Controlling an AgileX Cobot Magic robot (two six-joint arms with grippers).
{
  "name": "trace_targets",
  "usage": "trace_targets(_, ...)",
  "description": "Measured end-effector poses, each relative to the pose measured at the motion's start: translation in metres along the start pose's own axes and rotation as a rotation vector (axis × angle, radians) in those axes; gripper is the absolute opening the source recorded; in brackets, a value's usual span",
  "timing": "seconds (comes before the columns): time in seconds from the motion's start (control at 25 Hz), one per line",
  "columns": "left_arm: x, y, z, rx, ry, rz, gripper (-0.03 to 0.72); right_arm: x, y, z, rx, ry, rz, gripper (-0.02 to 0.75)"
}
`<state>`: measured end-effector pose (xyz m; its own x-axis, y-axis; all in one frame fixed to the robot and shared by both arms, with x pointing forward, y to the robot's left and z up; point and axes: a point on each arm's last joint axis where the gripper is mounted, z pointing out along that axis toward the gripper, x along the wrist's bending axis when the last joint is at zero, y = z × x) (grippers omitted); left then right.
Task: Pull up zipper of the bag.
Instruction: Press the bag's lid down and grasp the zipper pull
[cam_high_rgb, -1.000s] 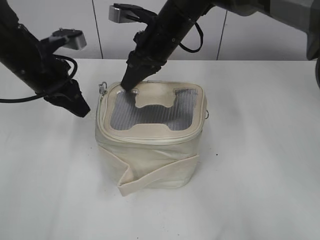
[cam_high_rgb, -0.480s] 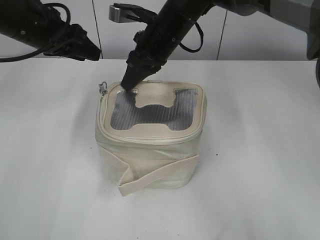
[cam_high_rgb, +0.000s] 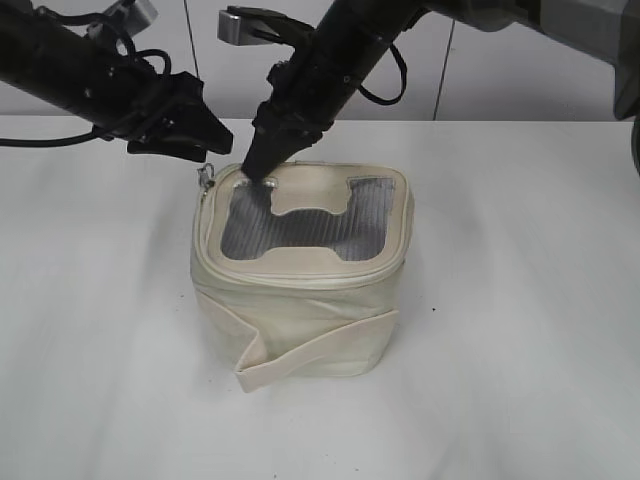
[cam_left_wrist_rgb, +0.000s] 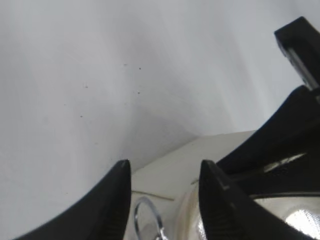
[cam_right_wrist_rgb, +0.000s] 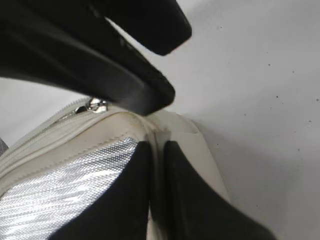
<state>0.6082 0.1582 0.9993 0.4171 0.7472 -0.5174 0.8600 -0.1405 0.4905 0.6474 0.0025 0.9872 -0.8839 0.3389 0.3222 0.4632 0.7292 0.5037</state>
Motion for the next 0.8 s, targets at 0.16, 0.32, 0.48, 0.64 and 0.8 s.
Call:
trace_targets(0.16, 0.005, 0.002, 0.009, 0.065, -0.005, -0.082, 0.348, 0.0, 0.0, 0.0, 0.0, 0.0, 0.004, 0.053)
trace_targets(0.32, 0.01, 0.001, 0.012, 0.127, 0.034, -0.113, 0.348, 0.0, 0.0, 0.0, 0.0, 0.0, 0.005, 0.053)
trace_targets(0.48, 0.011, -0.002, 0.011, 0.165, 0.047, -0.117, 0.299, 0.0, 0.0, 0.0, 0.0, 0.0, 0.005, 0.052)
trace_targets(0.64, 0.012, -0.004, 0.013, 0.186, 0.042, -0.122, 0.163, 0.0, 0.0, 0.0, 0.0, 0.0, 0.005, 0.052)
trace_targets(0.8, 0.012, -0.005, 0.013, 0.197, 0.038, -0.122, 0.011, 0.0, 0.0, 0.0, 0.0, 0.0, 0.005, 0.052)
